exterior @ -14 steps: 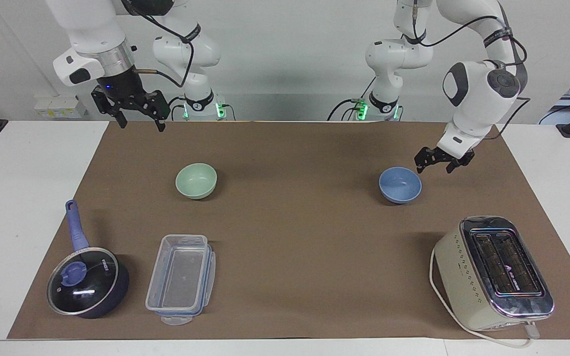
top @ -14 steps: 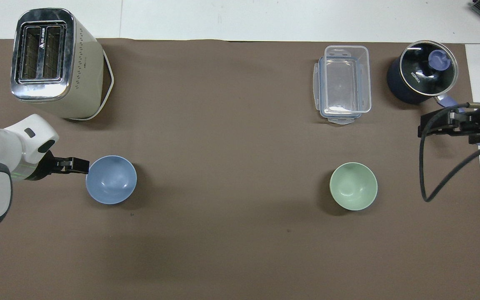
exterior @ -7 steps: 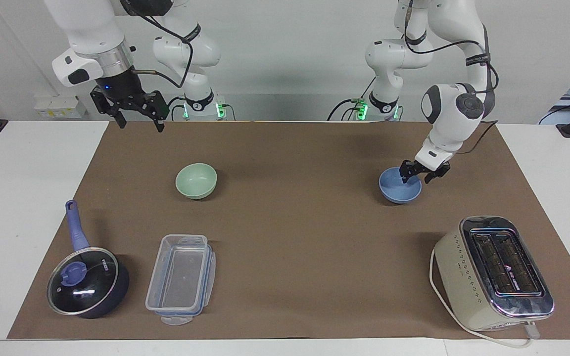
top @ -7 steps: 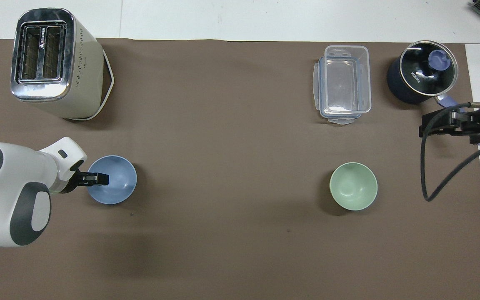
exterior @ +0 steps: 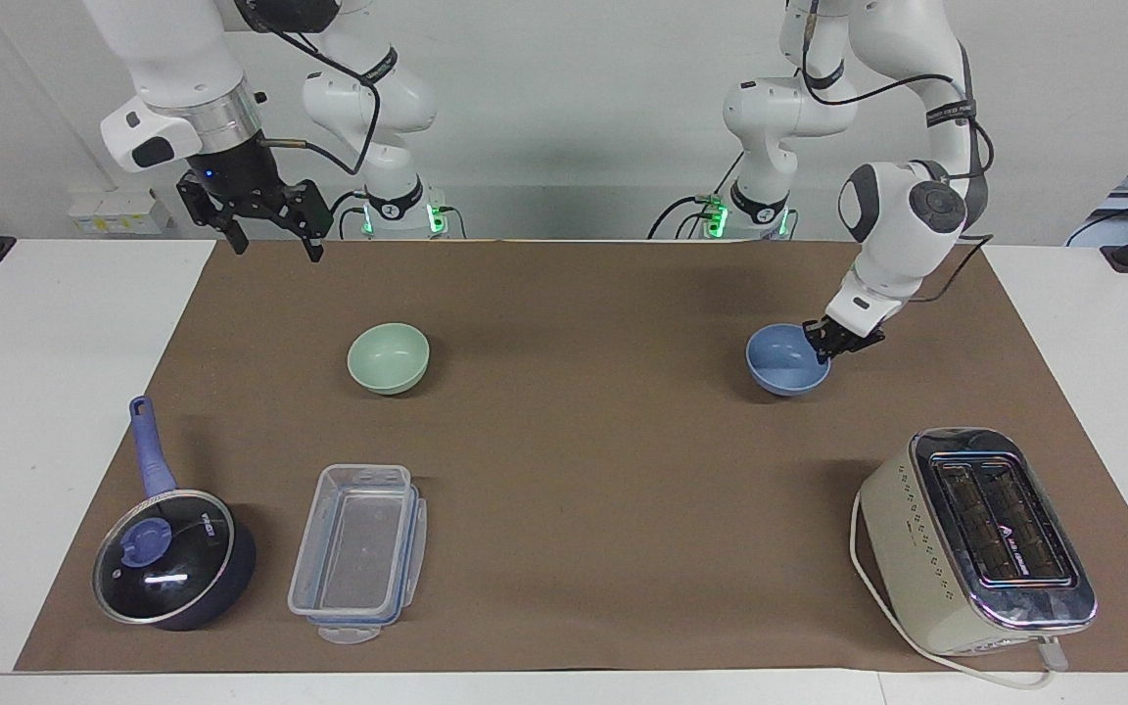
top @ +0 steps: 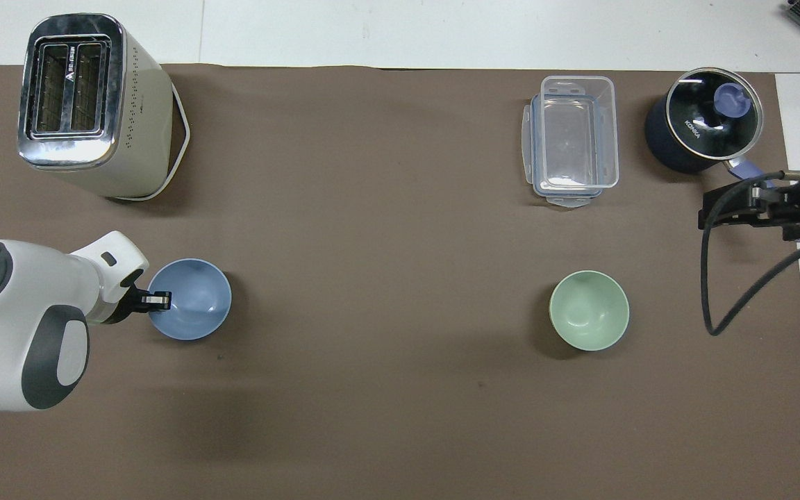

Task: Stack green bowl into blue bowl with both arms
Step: 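Close the left gripper on the blue bowl rim, then slide the blue bowl toward the table center and open the left gripper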

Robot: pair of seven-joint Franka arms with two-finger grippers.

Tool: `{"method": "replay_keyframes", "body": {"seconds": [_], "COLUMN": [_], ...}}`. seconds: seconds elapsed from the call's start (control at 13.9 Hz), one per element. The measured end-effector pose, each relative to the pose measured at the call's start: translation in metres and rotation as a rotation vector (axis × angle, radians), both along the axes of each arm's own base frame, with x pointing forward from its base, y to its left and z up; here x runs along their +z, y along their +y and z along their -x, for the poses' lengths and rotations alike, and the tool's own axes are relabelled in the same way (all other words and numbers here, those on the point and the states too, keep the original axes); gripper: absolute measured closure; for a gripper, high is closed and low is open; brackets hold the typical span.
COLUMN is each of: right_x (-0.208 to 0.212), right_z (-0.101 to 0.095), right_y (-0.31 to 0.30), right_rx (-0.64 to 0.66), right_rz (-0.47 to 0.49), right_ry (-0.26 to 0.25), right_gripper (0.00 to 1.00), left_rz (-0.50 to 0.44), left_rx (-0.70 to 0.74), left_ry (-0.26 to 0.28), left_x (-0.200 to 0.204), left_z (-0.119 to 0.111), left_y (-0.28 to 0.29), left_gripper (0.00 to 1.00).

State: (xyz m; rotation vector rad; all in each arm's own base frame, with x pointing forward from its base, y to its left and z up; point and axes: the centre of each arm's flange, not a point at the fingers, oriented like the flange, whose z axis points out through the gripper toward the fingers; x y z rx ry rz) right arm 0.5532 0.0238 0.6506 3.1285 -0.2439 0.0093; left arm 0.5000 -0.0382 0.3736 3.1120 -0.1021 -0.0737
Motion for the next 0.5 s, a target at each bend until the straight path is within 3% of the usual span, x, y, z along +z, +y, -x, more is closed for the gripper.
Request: {"method": "replay_keyframes", "body": {"seconds": [0.29, 0.5], "right_x": [0.0, -0.004], "right_z": [0.0, 0.0], "right_y": [-0.01, -0.016], "right_rx": [-0.019, -0.03], "right_rz": [0.0, 0.0], "right_ry": [0.001, 0.009], "right_gripper": [0.0, 0.0], "left_rz": [0.001, -0.001], "left_rx": [0.005, 0.03], "left_ry": [0.015, 0.012], "left_x": [0.062, 0.076], "left_z": [-0.013, -0.01], "left_y": [-0.005, -0.051], "left_gripper": [0.96, 0.96]}}
